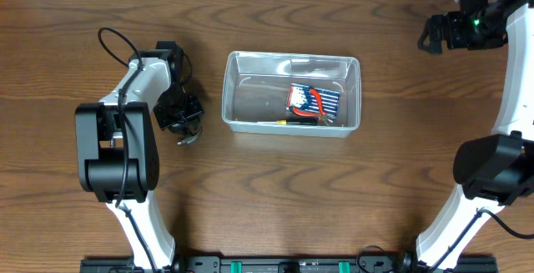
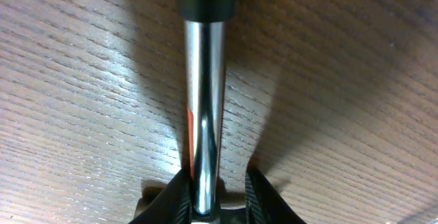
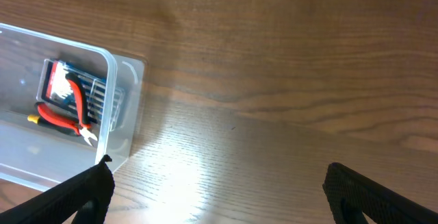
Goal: Pack container
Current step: 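Lift the hammer and lower it into the container, then release the hammer and move the left gripper over the silver wrench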
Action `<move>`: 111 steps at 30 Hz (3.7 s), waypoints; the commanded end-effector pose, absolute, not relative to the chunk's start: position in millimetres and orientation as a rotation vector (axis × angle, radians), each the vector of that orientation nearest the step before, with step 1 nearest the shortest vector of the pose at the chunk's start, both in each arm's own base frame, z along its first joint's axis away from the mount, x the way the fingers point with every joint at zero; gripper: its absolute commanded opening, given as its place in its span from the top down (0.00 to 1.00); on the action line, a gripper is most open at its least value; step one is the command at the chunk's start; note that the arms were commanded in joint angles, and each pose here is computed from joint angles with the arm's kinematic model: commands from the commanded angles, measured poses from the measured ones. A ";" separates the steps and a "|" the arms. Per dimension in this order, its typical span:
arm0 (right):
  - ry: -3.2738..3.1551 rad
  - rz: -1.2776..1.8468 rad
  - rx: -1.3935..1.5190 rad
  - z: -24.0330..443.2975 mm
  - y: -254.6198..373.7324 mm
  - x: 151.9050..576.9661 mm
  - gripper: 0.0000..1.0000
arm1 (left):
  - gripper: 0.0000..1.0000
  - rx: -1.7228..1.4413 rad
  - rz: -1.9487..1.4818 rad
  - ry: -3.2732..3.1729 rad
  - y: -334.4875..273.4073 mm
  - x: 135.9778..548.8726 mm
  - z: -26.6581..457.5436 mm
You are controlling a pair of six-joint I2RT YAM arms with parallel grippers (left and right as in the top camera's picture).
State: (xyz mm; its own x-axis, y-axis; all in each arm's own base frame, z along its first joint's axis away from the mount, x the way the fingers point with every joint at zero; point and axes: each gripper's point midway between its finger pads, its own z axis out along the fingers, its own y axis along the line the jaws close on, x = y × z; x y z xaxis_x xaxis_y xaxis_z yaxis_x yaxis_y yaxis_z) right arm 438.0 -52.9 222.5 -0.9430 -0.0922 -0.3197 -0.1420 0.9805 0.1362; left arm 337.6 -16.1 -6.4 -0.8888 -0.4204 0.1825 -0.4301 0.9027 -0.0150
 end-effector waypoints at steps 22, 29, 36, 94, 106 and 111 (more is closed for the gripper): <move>2.820 0.229 -0.179 217.5 -54.9 439.1 0.01 | 0.94 0.644 -0.009 -2.823 -6.7 319.2 -31.8; 2.820 0.228 -0.179 217.5 -55.0 439.1 0.01 | 0.94 0.628 -0.049 -2.958 2.8 339.5 0.4; 2.820 0.229 -0.179 217.6 -54.9 439.2 0.01 | 0.94 0.661 0.000 -3.145 4.1 356.1 61.8; 2.822 0.230 -0.178 217.5 -54.8 438.7 0.01 | 0.74 -2.068 0.181 -2.714 -201.3 359.0 46.4; 2.825 0.232 -0.178 217.2 -54.7 437.9 0.01 | 0.48 -1.965 -0.129 -3.008 -177.6 380.0 135.0; 2.826 0.231 -0.178 217.2 -54.8 437.8 0.01 | 0.30 -1.445 -0.435 -3.397 -113.2 371.7 211.2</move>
State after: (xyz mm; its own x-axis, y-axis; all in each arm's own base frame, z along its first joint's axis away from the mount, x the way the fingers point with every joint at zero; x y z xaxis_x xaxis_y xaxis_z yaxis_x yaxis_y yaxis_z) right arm 436.6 -52.7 222.1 -0.9447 -0.0937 -0.3143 -0.1429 0.9802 0.1373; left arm 364.9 -158.1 157.4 -0.3874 0.8593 -0.3340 0.8131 0.4892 0.3155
